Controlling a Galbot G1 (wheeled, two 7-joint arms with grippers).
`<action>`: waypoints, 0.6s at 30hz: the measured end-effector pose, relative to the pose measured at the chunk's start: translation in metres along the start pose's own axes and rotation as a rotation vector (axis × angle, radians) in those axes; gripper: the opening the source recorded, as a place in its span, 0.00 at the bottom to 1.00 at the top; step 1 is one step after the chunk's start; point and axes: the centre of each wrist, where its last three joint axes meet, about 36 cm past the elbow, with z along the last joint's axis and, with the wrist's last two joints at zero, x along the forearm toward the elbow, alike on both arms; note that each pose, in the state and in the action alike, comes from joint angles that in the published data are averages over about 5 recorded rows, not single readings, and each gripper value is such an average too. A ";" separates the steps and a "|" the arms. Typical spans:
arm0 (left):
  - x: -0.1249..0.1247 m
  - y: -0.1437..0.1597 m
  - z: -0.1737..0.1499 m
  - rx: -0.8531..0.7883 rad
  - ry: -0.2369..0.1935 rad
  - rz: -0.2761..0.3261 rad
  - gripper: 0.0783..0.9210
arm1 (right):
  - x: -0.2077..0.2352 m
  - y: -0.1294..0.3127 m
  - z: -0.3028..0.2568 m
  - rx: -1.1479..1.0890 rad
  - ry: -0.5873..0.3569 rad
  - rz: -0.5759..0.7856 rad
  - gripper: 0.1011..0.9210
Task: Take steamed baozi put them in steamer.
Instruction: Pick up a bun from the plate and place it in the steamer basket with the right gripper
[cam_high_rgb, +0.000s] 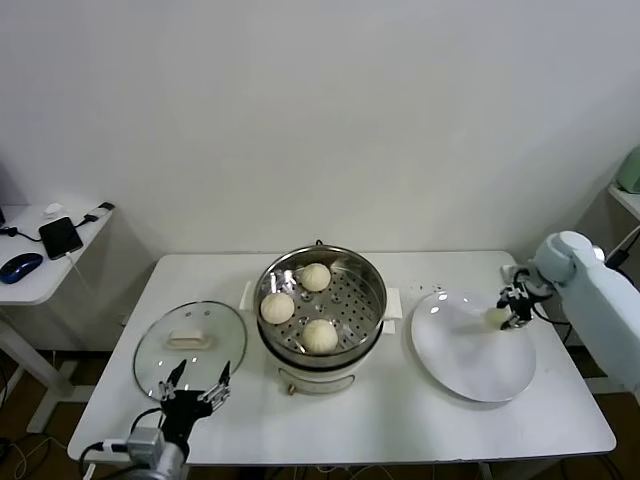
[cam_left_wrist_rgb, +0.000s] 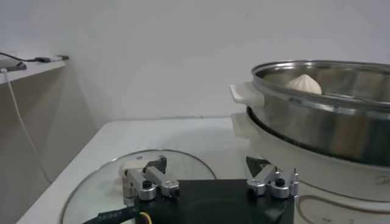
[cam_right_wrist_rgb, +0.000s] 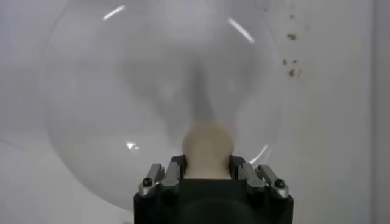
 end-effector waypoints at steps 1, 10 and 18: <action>-0.001 0.000 0.000 -0.004 0.001 -0.002 0.88 | 0.010 -0.003 -0.006 0.003 -0.012 0.011 0.50; -0.005 -0.001 -0.005 -0.037 -0.010 -0.021 0.88 | 0.098 -0.032 -0.098 0.031 -0.149 0.057 0.52; -0.008 0.003 -0.011 -0.050 -0.027 -0.039 0.88 | 0.141 -0.046 -0.198 0.053 -0.235 0.002 0.51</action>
